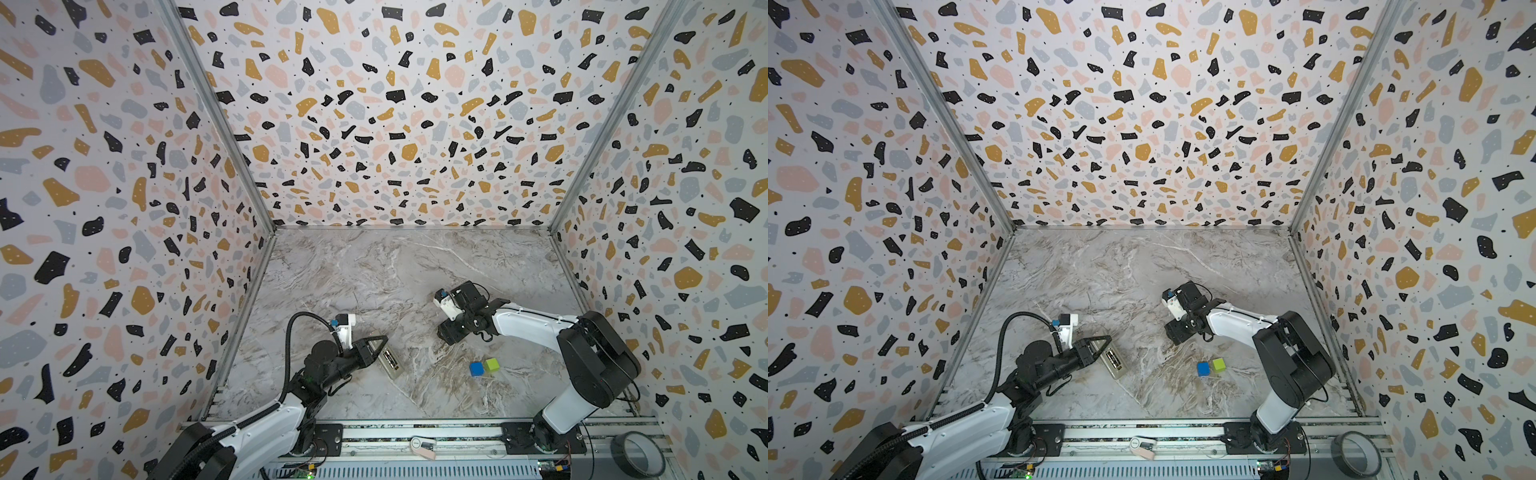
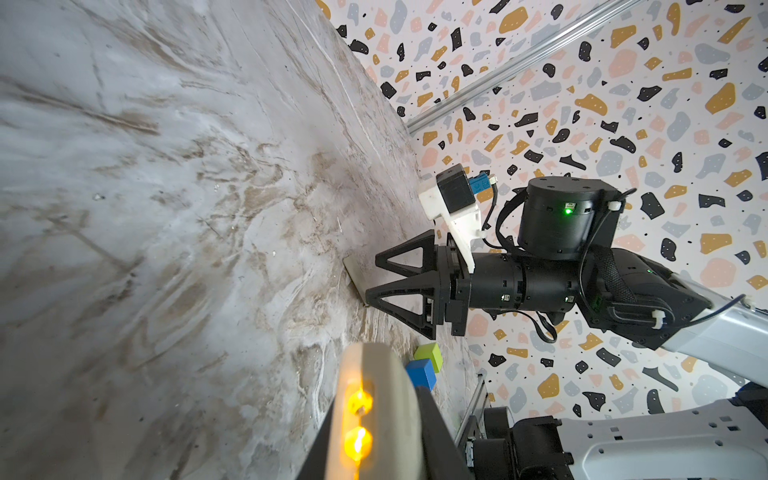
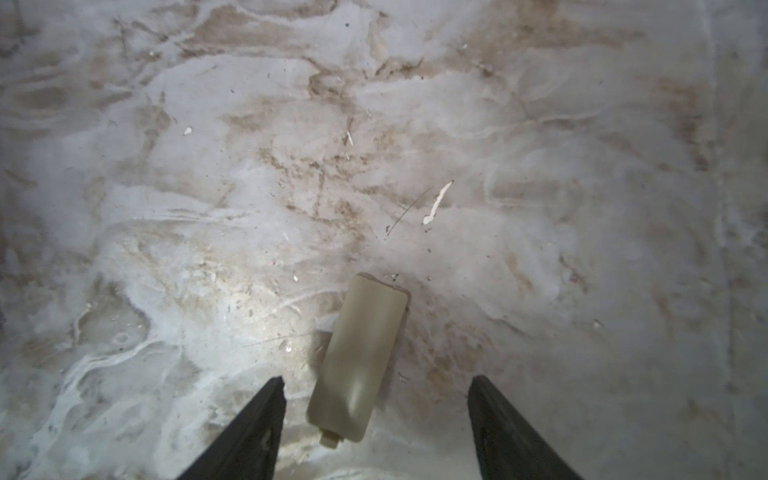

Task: Load the batteries into the remote control
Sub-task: 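Move the right gripper away from the remote to the beige battery cover, then grasp the beige battery cover on the table with the right gripper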

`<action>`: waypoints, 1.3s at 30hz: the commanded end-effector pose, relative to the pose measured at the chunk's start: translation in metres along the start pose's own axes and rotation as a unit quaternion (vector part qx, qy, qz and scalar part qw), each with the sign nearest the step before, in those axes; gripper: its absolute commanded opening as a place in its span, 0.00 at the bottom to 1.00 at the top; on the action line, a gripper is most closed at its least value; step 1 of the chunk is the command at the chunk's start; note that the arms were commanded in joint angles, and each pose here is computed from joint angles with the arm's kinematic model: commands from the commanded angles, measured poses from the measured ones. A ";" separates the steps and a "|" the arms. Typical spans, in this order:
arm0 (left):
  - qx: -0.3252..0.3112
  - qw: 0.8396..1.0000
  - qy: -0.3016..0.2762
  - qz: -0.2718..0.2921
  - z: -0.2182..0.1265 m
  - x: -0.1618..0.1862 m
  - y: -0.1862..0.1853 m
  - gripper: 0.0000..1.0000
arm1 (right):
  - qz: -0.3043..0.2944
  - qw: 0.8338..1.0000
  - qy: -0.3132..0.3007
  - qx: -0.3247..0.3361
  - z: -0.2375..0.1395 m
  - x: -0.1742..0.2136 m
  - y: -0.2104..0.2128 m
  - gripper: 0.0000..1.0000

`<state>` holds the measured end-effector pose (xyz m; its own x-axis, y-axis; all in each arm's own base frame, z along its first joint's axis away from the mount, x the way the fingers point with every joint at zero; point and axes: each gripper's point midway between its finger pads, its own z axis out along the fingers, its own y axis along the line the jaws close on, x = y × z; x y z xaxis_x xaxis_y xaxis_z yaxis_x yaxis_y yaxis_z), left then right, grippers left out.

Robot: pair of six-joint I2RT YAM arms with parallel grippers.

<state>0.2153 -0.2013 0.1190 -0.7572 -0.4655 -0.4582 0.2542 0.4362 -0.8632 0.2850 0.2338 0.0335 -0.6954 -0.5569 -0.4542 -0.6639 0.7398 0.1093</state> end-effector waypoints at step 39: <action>0.020 1.000 -0.021 0.008 -0.001 -0.007 -0.009 0.00 | -0.034 0.996 0.059 0.050 0.006 0.028 0.011 0.29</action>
<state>0.2168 -0.1992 0.1130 -0.7563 -0.4718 -0.4532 0.2350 0.4507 -0.8612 0.2736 0.2429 0.0226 -0.6565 -0.6255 -0.4216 -0.6906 0.7232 0.0026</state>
